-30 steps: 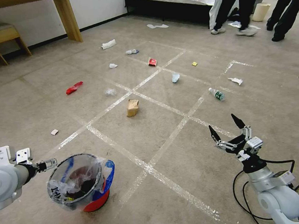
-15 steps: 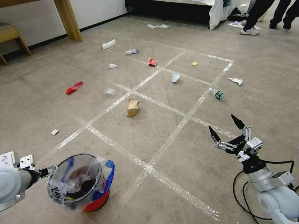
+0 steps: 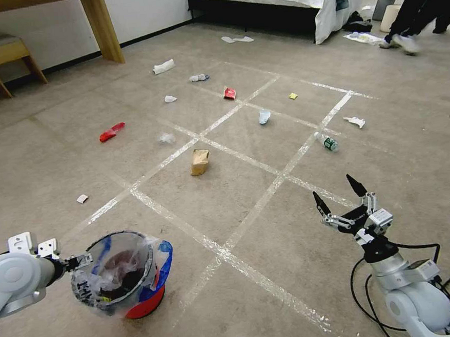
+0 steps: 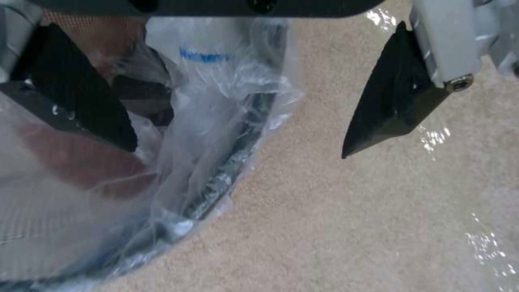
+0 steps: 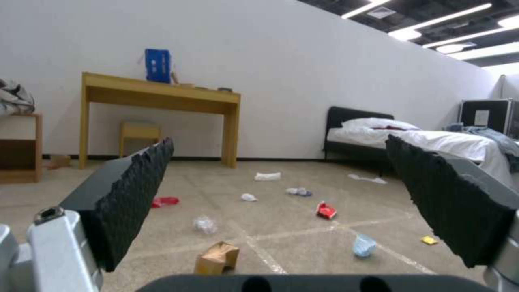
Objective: Pick up the trash bin and place the garbage on the floor into it.
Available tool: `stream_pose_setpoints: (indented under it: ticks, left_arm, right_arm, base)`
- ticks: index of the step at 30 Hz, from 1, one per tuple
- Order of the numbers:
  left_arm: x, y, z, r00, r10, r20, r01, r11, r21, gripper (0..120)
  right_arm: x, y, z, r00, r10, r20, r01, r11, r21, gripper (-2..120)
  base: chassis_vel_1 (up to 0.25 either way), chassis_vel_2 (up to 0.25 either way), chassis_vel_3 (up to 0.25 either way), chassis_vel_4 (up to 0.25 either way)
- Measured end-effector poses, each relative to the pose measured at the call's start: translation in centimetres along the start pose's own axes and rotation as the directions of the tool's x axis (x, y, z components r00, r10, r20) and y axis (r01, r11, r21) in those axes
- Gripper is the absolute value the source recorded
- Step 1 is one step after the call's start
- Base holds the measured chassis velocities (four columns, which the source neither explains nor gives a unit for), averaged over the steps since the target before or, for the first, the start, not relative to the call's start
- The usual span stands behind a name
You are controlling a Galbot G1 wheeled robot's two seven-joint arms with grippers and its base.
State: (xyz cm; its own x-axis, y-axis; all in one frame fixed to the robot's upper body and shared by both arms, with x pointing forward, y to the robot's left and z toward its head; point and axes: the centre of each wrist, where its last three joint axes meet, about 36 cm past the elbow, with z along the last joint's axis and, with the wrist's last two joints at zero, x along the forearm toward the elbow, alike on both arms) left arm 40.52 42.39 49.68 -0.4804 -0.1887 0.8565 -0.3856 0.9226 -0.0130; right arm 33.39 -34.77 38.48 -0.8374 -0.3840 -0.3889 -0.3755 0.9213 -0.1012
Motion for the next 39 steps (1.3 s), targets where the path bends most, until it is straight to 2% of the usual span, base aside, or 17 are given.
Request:
stream_pose_setpoints:
  ticks: [8,11,14,17,18,20,23,24,25,26,28,31,33,34,36,39]
  left_arm:
    - [-1.1,-0.6,0.4,0.999,0.005,-0.045,-0.005,1.000,0.009,99]
    - [-1.4,-0.6,0.6,0.998,0.003,-0.058,-0.002,1.000,0.016,94]
    - [-1.6,-0.6,0.9,0.997,0.007,-0.077,-0.005,1.000,0.022,78]
    - [-1.6,-0.6,1.0,0.997,0.008,-0.081,-0.006,1.000,0.020,73]
    - [-1.6,-0.7,1.1,0.996,0.012,-0.085,-0.010,1.000,0.020,65]
    - [-1.6,-0.7,1.2,0.996,0.014,-0.088,-0.012,1.000,0.020,61]
    - [-1.7,-0.8,1.4,0.995,0.018,-0.094,-0.016,1.000,0.020,46]
    - [-1.7,-0.8,1.4,0.995,0.018,-0.094,-0.016,1.000,0.020,46]
    - [-1.7,-0.8,1.5,0.995,0.019,-0.097,-0.017,1.000,0.020,38]
    - [-1.7,-0.8,1.5,0.995,0.019,-0.097,-0.017,1.000,0.020,38]
    - [-1.6,-0.9,1.6,0.995,0.023,-0.099,-0.021,1.000,0.018,28]
    - [-1.6,-1.0,1.7,0.995,0.026,-0.099,-0.025,1.000,0.017,21]
    - [-1.3,-1.1,1.9,0.995,0.029,-0.100,-0.028,1.000,0.014,10]
    - [-1.3,-1.1,1.9,0.995,0.029,-0.100,-0.028,1.000,0.014,10]
    - [-1.1,-1.2,2.1,0.994,0.034,-0.102,-0.033,0.999,0.012,0]
    - [-1.1,-1.2,2.3,0.994,0.036,-0.106,-0.035,0.999,0.012,0]
  right_arm:
    - [0.1,-0.2,0.3,1.000,0.006,-0.003,-0.006,1.000,0.001,100]
    - [0.1,-0.2,0.3,1.000,0.007,-0.003,-0.007,1.000,0.001,100]
    - [0.0,-0.3,0.3,1.000,0.006,-0.001,-0.006,1.000,0.005,100]
    - [0.0,-0.4,0.3,1.000,0.005,-0.001,-0.005,1.000,0.005,100]
    - [0.0,-0.4,0.3,1.000,0.006,-0.001,-0.006,1.000,0.006,100]
    - [0.0,-0.4,0.3,1.000,0.007,-0.001,-0.007,1.000,0.006,100]
    - [0.0,-0.4,0.3,1.000,0.010,0.000,-0.010,1.000,0.004,100]
    - [0.0,-0.4,0.3,1.000,0.010,0.000,-0.010,1.000,0.004,100]
    - [0.1,-0.3,0.4,1.000,0.011,0.000,-0.011,1.000,0.003,100]
    - [0.1,-0.3,0.4,1.000,0.011,0.000,-0.011,1.000,0.003,100]
    - [0.1,-0.3,0.4,1.000,0.011,0.001,-0.011,1.000,0.004,100]
    - [0.1,-0.4,0.4,1.000,0.011,0.001,-0.011,1.000,0.005,100]
    - [0.1,-0.4,0.4,1.000,0.012,0.002,-0.012,1.000,0.005,100]
    - [0.1,-0.4,0.4,1.000,0.012,0.002,-0.012,1.000,0.005,100]
    - [0.0,-0.4,0.3,1.000,0.014,0.003,-0.014,1.000,0.005,100]
    - [0.0,-0.4,0.3,1.000,0.019,0.004,-0.019,1.000,0.005,100]
  base:
    - [0.000,0.000,0.000,0.000]
    - [0.000,0.000,0.000,0.000]
    - [0.000,0.000,0.000,0.000]
    - [0.000,0.000,0.000,0.000]
    - [0.000,0.000,0.000,0.000]
    - [0.000,0.000,0.000,0.000]
    - [0.000,0.000,0.000,0.000]
    - [0.000,0.000,0.000,0.000]
    - [0.000,0.000,0.000,0.000]
    - [0.000,0.000,0.000,0.000]
    - [0.000,0.000,0.000,0.000]
    - [0.000,0.000,0.000,0.000]
    - [0.000,0.000,0.000,0.000]
    - [0.000,0.000,0.000,0.000]
    - [0.000,0.000,0.000,0.000]
    - [0.000,0.000,0.000,0.000]
